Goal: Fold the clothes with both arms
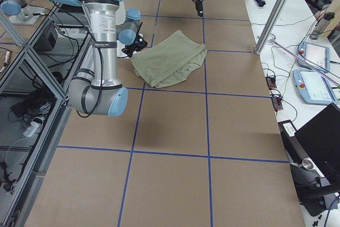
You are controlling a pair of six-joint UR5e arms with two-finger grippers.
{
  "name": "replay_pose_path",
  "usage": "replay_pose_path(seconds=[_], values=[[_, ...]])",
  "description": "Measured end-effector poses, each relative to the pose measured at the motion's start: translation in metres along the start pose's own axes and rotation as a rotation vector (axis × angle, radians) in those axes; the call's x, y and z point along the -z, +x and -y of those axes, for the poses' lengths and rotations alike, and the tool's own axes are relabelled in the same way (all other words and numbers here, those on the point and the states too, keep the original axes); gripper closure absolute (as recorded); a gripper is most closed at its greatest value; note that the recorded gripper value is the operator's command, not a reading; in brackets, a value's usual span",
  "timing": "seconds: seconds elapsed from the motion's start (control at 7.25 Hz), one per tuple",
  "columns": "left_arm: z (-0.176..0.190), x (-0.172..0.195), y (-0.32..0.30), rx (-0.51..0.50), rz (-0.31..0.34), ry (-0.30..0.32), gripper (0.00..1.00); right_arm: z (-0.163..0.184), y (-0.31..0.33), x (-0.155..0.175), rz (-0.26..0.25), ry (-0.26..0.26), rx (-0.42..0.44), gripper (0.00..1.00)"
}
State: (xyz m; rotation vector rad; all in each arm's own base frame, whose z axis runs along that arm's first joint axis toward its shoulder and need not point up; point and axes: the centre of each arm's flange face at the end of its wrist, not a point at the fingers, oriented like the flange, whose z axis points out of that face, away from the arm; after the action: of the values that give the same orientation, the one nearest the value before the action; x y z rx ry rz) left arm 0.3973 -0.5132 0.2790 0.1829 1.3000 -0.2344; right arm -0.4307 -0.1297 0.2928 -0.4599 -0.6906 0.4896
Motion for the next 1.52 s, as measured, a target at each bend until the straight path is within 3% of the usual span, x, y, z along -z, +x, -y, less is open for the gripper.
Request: replay_pose_path(seconds=[0.28, 0.41, 0.55, 0.83, 0.97, 1.24, 1.52], values=[[-0.026, 0.005, 0.008, 0.044, -0.022, -0.032, 0.0, -0.004, 0.003, 0.003, 0.006, -0.001, 0.007, 0.0], [-0.041, 0.008, 0.01, 0.092, -0.018, -0.051, 0.0, 0.013, -0.008, 0.021, 0.052, 0.017, -0.024, 0.0], [-0.06, 0.007, 0.008, 0.151, 0.021, -0.079, 0.01, 0.042, -0.026, 0.047, 0.123, 0.05, -0.067, 0.0], [-0.11, -0.025, 0.004, 0.231, 0.182, -0.11, 0.04, 0.107, -0.076, 0.1, 0.271, 0.152, -0.079, 0.0], [-0.131, -0.041, 0.001, 0.241, 0.238, -0.121, 0.07, 0.136, -0.097, 0.115, 0.303, 0.203, -0.064, 0.0], [-0.151, -0.064, -0.006, 0.241, 0.292, -0.142, 0.23, 0.165, -0.119, 0.117, 0.303, 0.255, -0.048, 0.0], [-0.153, -0.068, -0.005, 0.243, 0.299, -0.145, 0.42, 0.181, -0.127, 0.11, 0.29, 0.281, -0.02, 0.0]])
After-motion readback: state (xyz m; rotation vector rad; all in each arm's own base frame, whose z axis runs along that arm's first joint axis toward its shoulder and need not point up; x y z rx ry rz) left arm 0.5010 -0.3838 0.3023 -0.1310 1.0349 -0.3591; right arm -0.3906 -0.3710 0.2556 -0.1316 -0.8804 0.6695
